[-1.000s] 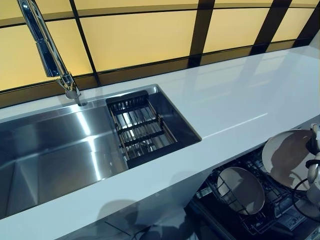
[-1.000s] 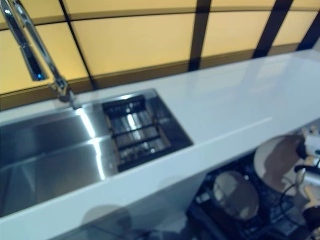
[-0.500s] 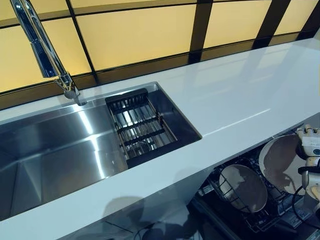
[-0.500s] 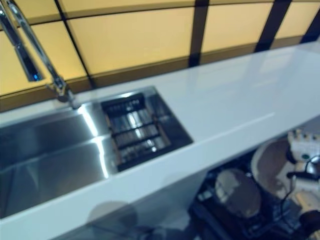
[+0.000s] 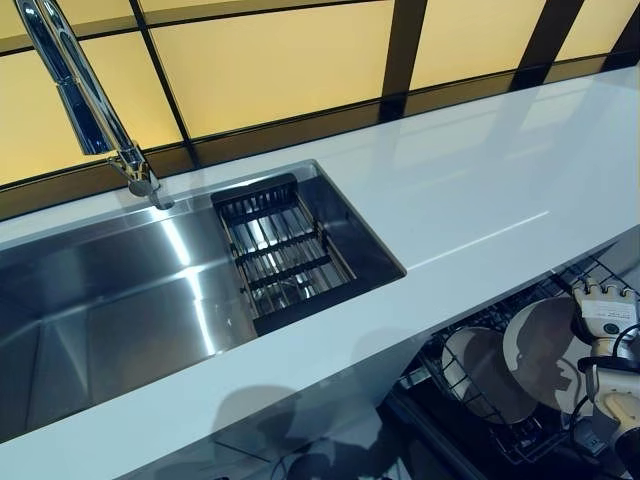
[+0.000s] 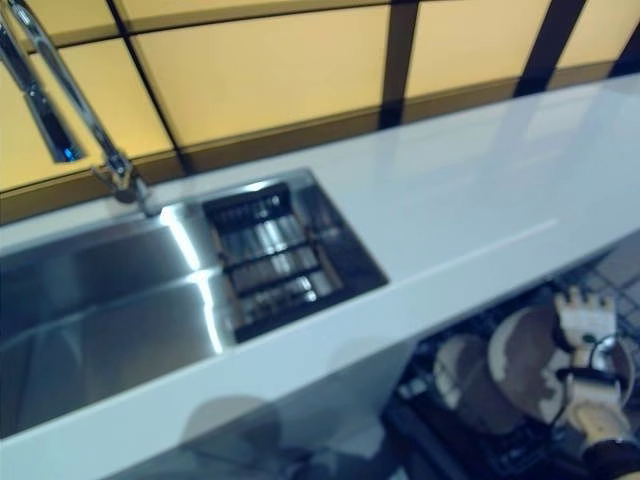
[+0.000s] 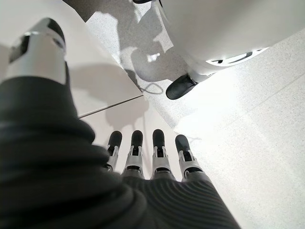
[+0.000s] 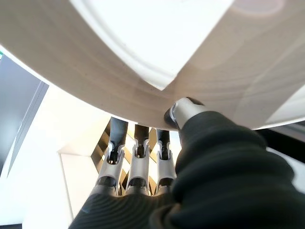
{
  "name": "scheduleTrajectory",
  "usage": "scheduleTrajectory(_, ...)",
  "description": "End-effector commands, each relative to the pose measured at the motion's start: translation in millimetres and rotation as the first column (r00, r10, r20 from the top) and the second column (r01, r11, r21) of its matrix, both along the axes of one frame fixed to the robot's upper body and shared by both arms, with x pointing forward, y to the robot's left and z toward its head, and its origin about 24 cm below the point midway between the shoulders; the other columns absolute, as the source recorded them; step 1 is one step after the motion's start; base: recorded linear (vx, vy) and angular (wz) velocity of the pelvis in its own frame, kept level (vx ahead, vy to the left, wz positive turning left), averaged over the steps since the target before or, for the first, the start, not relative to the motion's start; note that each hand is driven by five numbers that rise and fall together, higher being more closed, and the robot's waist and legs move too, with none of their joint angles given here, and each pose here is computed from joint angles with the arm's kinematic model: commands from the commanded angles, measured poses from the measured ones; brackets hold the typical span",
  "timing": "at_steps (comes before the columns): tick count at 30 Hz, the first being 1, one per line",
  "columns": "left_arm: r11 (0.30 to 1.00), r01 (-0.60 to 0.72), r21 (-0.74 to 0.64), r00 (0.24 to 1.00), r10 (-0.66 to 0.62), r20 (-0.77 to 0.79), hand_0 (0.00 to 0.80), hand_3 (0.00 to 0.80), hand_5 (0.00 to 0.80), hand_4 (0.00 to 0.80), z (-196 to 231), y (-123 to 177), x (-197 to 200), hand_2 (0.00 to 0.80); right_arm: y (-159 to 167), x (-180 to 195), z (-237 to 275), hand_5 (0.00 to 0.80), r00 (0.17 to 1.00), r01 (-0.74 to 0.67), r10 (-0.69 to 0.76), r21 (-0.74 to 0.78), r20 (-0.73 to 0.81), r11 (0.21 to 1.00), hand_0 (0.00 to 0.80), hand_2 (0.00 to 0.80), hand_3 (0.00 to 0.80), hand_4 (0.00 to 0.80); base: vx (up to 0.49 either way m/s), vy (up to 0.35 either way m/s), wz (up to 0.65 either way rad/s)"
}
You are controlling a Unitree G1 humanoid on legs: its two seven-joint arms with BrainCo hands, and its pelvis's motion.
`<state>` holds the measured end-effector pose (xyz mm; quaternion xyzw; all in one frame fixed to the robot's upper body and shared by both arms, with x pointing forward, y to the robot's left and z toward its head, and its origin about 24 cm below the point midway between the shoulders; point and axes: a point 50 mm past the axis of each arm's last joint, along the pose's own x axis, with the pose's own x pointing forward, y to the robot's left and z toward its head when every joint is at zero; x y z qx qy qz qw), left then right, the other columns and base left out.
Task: Take plates into dishwasher
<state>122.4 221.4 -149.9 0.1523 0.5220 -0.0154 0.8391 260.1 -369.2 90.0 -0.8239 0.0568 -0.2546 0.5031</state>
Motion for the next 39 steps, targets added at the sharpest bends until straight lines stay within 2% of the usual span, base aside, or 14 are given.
scheduleTrajectory(1, 0.999, 0.034, 0.011, 0.998, -0.034, 0.046, 0.000, 0.000, 0.000, 0.000, 5, -6, 21, 0.000, -2, 9, 14, 0.800, 0.998, 0.020, -0.019, -0.019, 0.060, 1.000, 0.800, 0.800, 0.800, 0.800, 0.000, 0.000, 0.00)
scheduleTrajectory(15, 0.998, 0.063, 0.006, 0.997, -0.063, 0.047, 0.000, 0.000, 0.000, 0.000, 5, -8, 20, 0.000, 3, 11, 1, 0.800, 0.998, 0.035, -0.036, 0.045, 0.042, 0.998, 0.800, 0.800, 0.800, 0.800, 0.000, 0.000, 0.00)
scheduleTrajectory(33, 0.997, 0.077, -0.022, 0.996, -0.076, 0.049, 0.000, 0.000, 0.000, 0.000, 3, -19, 21, 0.000, 34, 31, -10, 0.800, 1.000, -0.010, 0.005, 0.156, 0.029, 0.988, 0.800, 0.800, 0.800, 0.800, 0.000, 0.000, 0.00)
scheduleTrajectory(39, 0.997, 0.072, -0.028, 0.996, -0.070, 0.053, 0.000, 0.000, 0.000, 0.000, 3, -21, 21, 0.000, 35, 32, -8, 0.800, 1.000, 0.009, -0.013, 0.143, 0.024, 0.990, 0.800, 0.800, 0.800, 0.800, 0.001, 0.003, 0.01)
